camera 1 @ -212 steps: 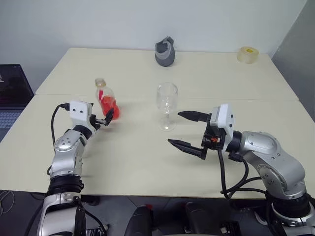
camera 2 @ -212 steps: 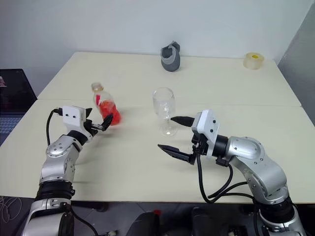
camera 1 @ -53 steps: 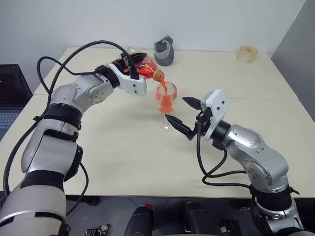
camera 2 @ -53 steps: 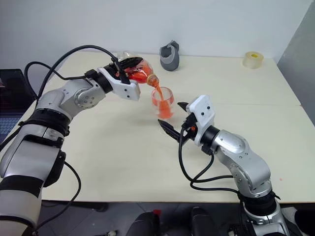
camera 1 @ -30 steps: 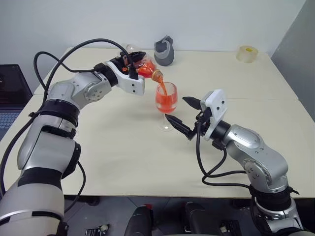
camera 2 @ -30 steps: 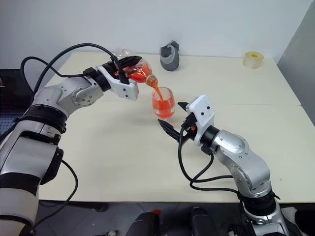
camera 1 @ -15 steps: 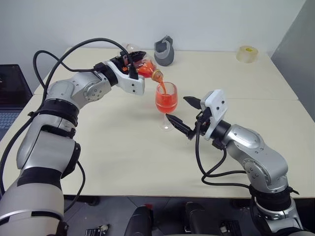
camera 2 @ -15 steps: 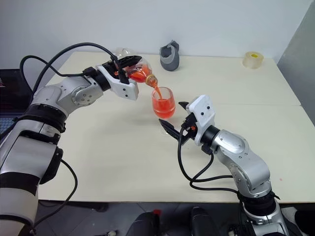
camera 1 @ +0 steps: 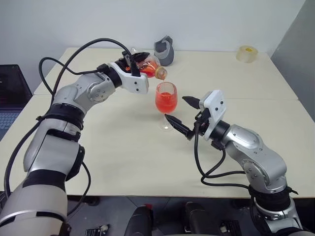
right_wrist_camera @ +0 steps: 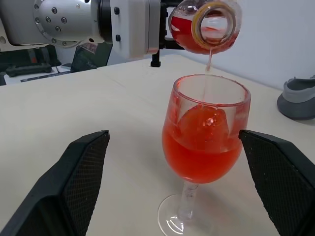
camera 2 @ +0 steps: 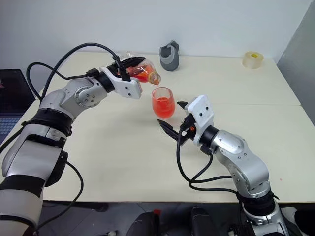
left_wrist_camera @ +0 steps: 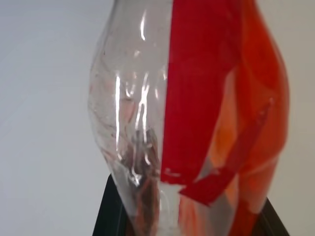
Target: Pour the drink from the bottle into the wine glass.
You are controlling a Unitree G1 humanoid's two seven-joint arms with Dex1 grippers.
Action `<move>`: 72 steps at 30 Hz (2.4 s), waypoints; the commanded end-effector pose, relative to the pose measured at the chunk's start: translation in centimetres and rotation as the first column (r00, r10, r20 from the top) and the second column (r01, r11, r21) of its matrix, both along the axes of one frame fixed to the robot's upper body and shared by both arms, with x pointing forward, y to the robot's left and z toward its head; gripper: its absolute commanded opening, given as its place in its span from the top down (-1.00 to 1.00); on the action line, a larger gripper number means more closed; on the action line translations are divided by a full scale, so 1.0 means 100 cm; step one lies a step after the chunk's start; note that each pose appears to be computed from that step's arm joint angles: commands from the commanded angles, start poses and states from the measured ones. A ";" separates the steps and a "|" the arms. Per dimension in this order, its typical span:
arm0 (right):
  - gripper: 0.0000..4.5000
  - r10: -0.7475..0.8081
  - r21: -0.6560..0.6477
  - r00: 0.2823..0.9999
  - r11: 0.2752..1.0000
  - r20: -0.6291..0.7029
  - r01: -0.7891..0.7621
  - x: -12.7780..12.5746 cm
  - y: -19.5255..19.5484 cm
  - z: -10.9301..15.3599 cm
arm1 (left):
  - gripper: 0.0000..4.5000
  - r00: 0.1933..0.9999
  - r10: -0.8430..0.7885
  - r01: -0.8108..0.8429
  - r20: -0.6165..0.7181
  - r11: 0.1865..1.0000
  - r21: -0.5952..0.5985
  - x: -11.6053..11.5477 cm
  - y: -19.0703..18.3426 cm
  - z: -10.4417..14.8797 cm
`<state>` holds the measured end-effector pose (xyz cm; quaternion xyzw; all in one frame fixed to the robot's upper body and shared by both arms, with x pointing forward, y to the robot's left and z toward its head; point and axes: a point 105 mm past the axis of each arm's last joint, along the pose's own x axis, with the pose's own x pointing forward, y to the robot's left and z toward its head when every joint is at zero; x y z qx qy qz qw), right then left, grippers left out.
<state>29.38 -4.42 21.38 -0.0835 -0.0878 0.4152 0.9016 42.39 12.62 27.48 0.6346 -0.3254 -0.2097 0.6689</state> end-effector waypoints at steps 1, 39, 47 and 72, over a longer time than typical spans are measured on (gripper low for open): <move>-1.00 0.054 -0.003 0.996 0.999 0.066 -0.054 -0.010 0.005 0.010 | 0.60 1.000 -0.029 0.029 0.003 0.985 -0.168 -0.006 0.002 0.022; -1.00 0.230 -0.102 0.971 0.966 -0.072 -0.236 -0.018 0.019 -0.007 | 0.16 0.810 -0.141 -0.540 -0.569 0.195 -0.818 0.000 0.132 -0.130; -1.00 0.242 -0.089 0.968 0.965 -0.065 -0.247 -0.020 0.020 -0.003 | -0.96 0.841 -0.136 -0.495 -0.523 0.198 -0.846 -0.009 0.134 -0.121; -1.00 -0.146 0.107 0.988 0.983 -0.057 0.152 0.009 -0.056 -0.049 | -0.99 0.816 -0.003 -0.561 -0.578 0.241 -0.792 -0.117 0.118 -0.118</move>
